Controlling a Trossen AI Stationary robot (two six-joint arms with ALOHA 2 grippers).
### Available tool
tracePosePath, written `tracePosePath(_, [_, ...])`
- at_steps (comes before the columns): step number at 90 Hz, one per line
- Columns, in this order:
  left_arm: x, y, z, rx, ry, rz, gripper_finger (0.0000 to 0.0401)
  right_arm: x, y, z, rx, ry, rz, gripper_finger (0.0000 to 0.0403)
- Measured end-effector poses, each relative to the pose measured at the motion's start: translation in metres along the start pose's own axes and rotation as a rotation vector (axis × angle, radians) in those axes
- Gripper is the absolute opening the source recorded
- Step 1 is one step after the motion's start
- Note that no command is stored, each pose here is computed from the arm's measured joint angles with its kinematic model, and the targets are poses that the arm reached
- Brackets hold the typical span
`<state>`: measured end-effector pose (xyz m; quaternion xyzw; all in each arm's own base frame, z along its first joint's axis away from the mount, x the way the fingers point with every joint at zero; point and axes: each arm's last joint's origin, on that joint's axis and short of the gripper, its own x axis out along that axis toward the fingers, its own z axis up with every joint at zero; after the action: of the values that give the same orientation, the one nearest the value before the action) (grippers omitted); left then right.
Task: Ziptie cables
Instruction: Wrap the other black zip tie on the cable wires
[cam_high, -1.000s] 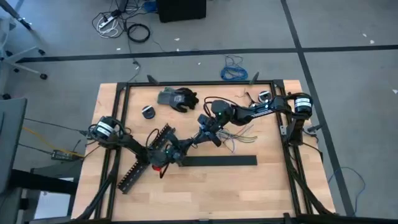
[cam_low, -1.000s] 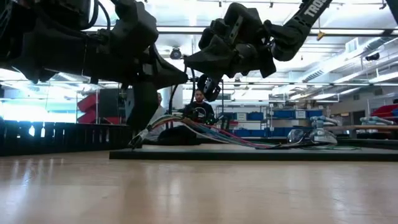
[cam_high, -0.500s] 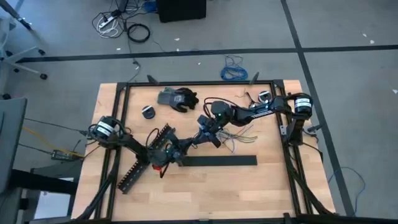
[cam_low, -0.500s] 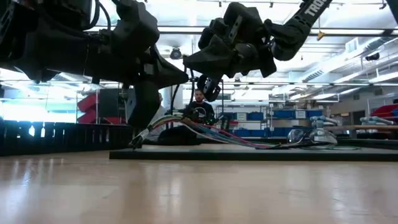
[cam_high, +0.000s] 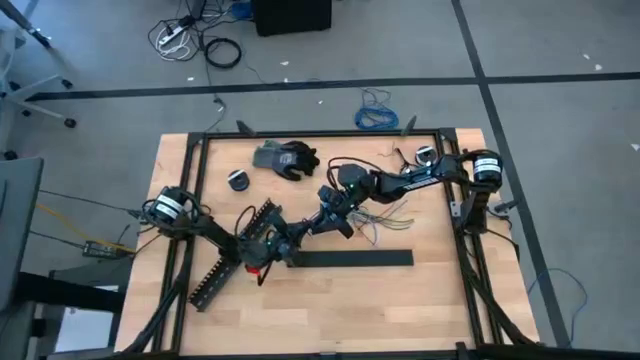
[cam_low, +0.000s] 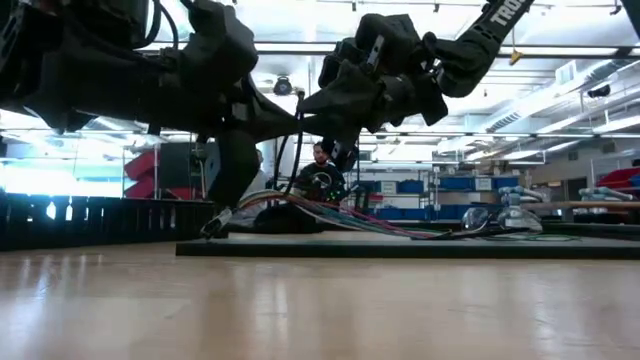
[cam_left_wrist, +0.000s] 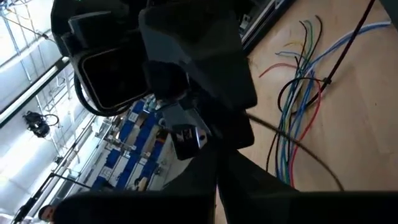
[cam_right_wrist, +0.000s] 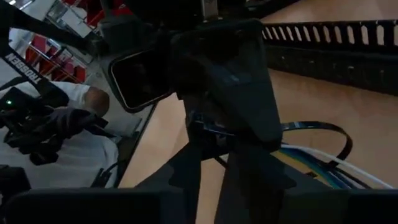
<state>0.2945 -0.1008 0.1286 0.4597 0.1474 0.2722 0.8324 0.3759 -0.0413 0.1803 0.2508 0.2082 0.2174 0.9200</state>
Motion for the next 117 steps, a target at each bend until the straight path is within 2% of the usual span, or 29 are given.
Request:
tracePosePath(18, [0.000,0.000,0.001,-0.005,-0.002,0.002,0.0000,0.000,0.003,0.002,-0.016,0.000,0.076,0.0135])
tracePosePath(57, [0.000,0.000,0.000,-0.002,0.005,0.004,0.0000,-0.002,-0.001,-0.001,0.024,0.033,0.055,0.0197])
tracePosePath(75, [0.000,0.000,0.000,-0.001,0.005,0.004,0.0000,-0.010,-0.012,-0.001,0.063,0.048,0.026,0.0228])
tracePosePath(101, [0.000,0.000,0.000,-0.001,0.005,0.004,0.0000,-0.023,-0.024,0.004,0.103,0.046,0.059,0.0242])
tracePosePath(117, [0.000,0.000,0.000,-0.005,0.006,0.003,0.0000,-0.025,-0.022,0.013,0.042,-0.017,0.081,0.0241])
